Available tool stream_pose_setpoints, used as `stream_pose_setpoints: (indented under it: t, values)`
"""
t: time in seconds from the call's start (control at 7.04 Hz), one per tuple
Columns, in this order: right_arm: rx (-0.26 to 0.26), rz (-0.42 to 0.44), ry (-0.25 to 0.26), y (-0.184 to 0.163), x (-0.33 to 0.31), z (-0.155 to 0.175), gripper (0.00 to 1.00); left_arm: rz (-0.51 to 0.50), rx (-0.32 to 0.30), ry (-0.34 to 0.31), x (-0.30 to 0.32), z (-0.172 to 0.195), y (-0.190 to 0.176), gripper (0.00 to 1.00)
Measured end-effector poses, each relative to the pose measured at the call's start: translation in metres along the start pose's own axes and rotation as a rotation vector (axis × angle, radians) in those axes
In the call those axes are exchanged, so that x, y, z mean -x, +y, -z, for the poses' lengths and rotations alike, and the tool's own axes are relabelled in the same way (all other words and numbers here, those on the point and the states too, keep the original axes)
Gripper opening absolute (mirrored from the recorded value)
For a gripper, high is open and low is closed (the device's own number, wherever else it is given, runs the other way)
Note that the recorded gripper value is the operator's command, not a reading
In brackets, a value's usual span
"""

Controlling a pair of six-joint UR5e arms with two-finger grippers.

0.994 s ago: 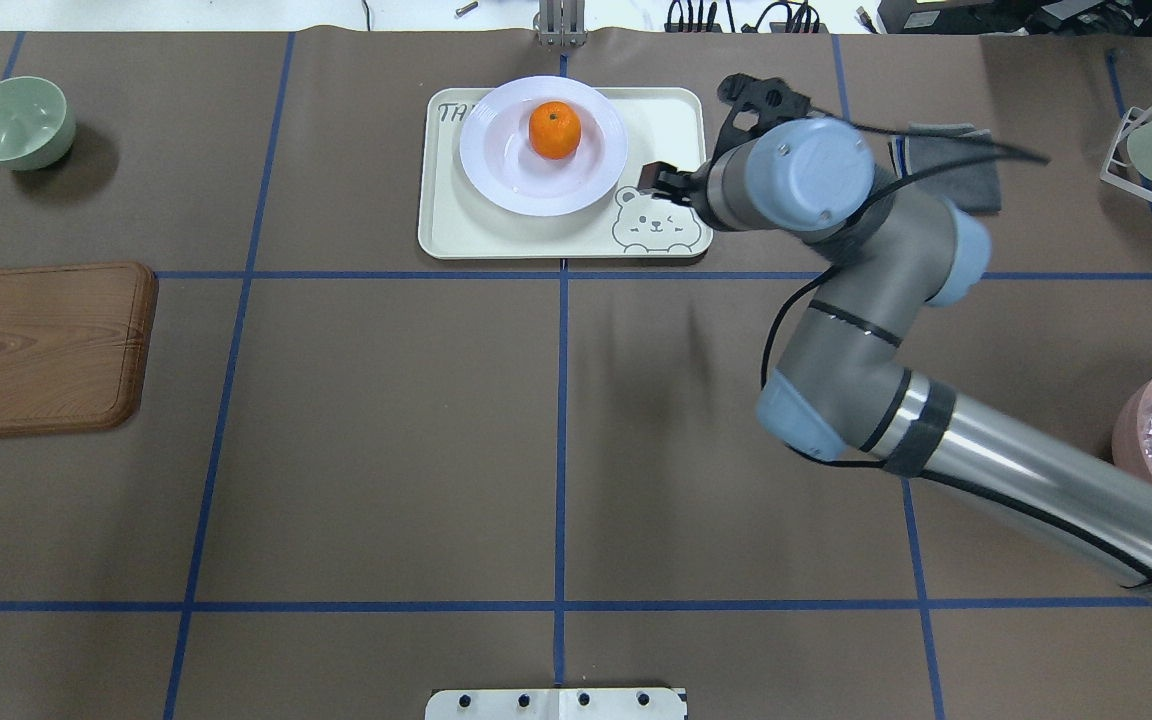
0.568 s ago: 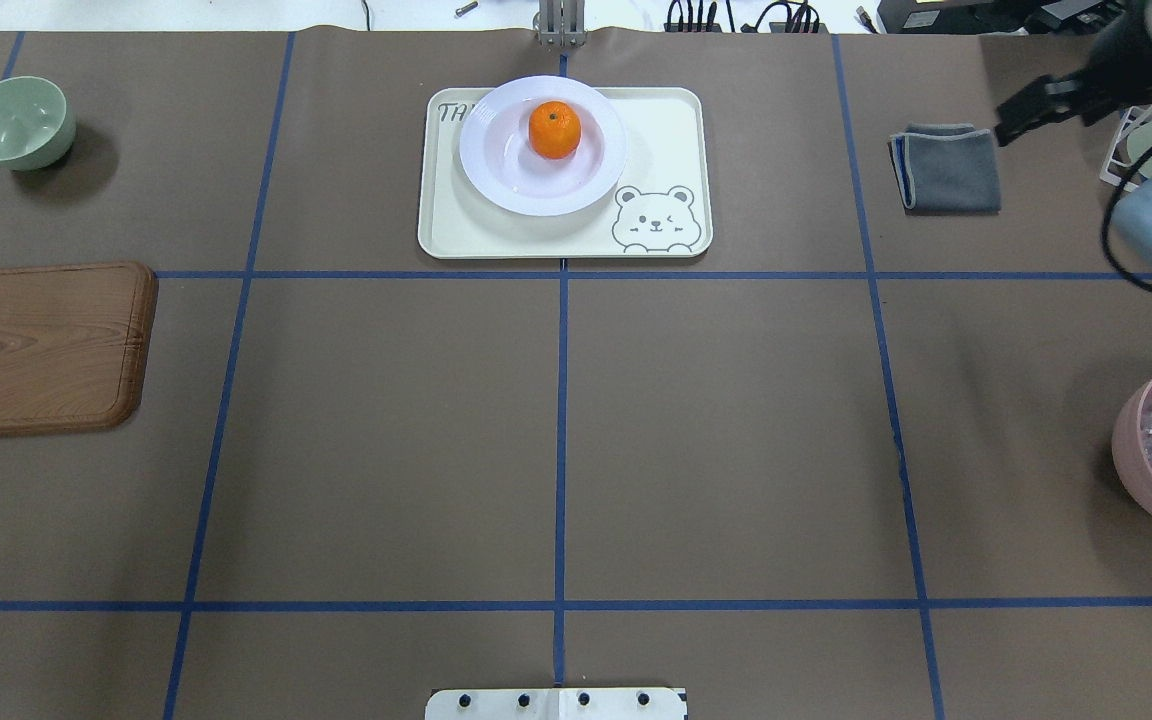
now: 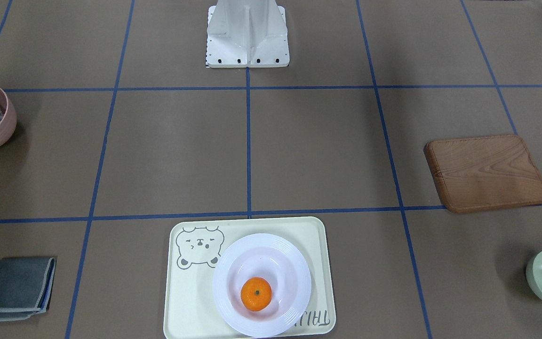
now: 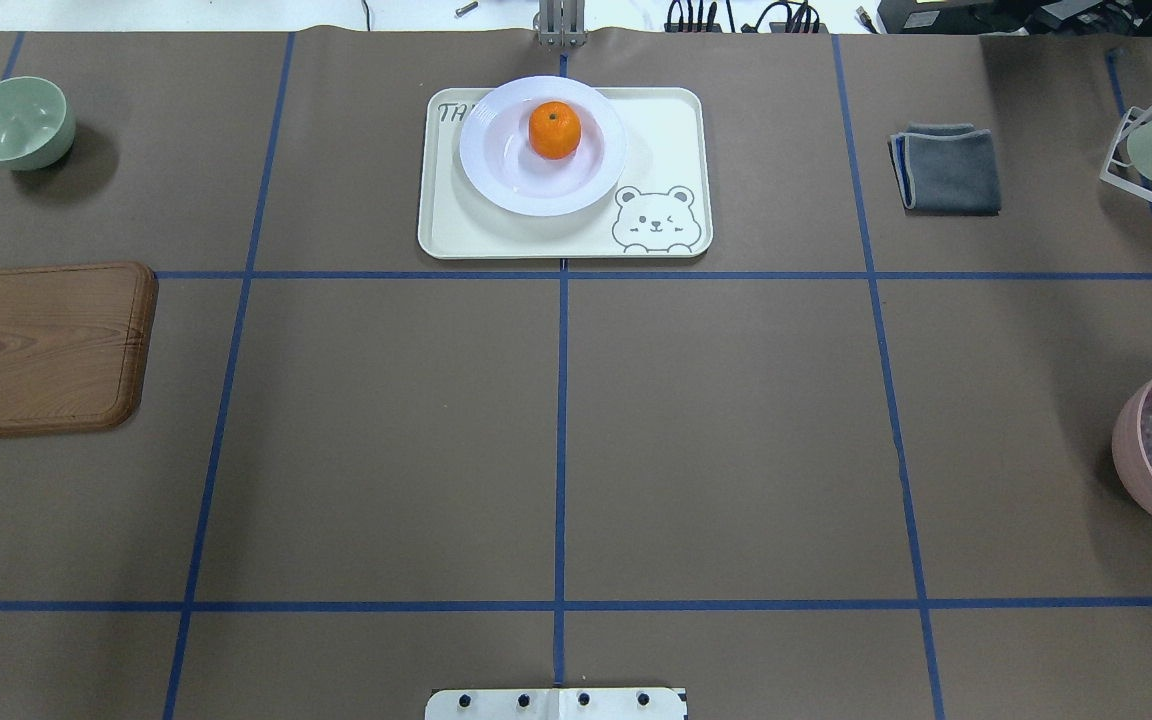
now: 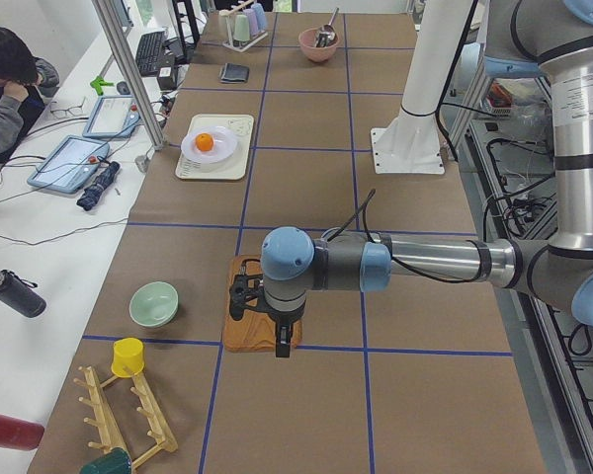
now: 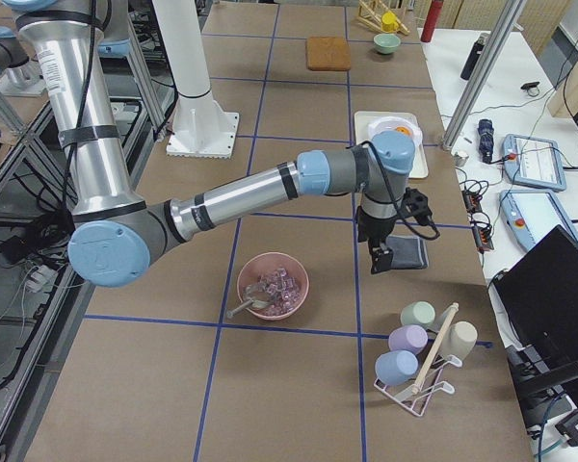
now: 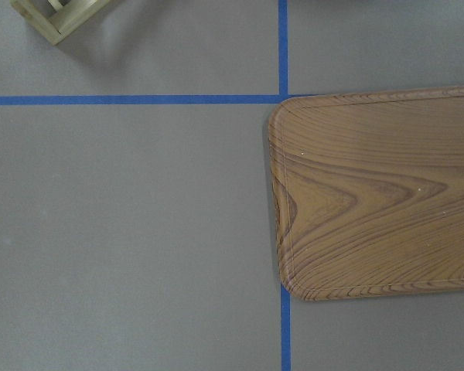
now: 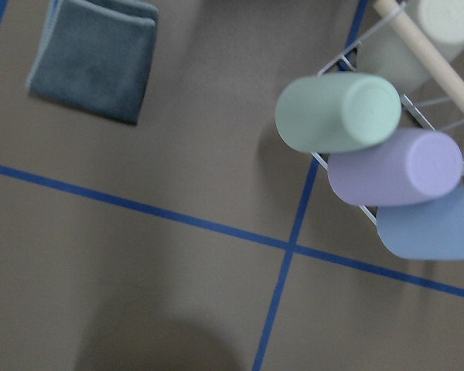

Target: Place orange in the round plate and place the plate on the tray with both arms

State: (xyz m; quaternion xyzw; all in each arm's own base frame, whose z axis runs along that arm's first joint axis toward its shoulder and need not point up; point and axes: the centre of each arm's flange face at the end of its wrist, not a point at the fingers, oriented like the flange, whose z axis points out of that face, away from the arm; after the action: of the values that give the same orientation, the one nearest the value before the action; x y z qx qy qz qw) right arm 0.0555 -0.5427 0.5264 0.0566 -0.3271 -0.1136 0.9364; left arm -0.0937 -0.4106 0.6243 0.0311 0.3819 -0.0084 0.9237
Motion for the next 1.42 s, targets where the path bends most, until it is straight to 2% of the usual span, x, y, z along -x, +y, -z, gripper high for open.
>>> stream_pose_setpoints:
  t: [0.28, 0.57, 1.14, 1.42]
  values:
    - [0.031, -0.030, -0.006, 0.067, -0.036, -0.042, 1.00, -0.002, 0.000, -0.001, 0.000, 0.000, 0.000, 0.99]
    - [0.031, -0.033, -0.009, 0.105, -0.049, -0.067, 1.00, -0.004, 0.000, -0.001, 0.001, -0.001, 0.000, 0.99]
    - [0.067, -0.047, 0.000, 0.130, -0.062, -0.087, 1.00, -0.002, 0.003, 0.000, 0.001, -0.002, 0.000, 0.99]
    - [0.046, -0.027, 0.016, 0.124, -0.056, -0.076, 1.00, -0.002, 0.003, 0.000, 0.001, -0.002, 0.000, 0.99]
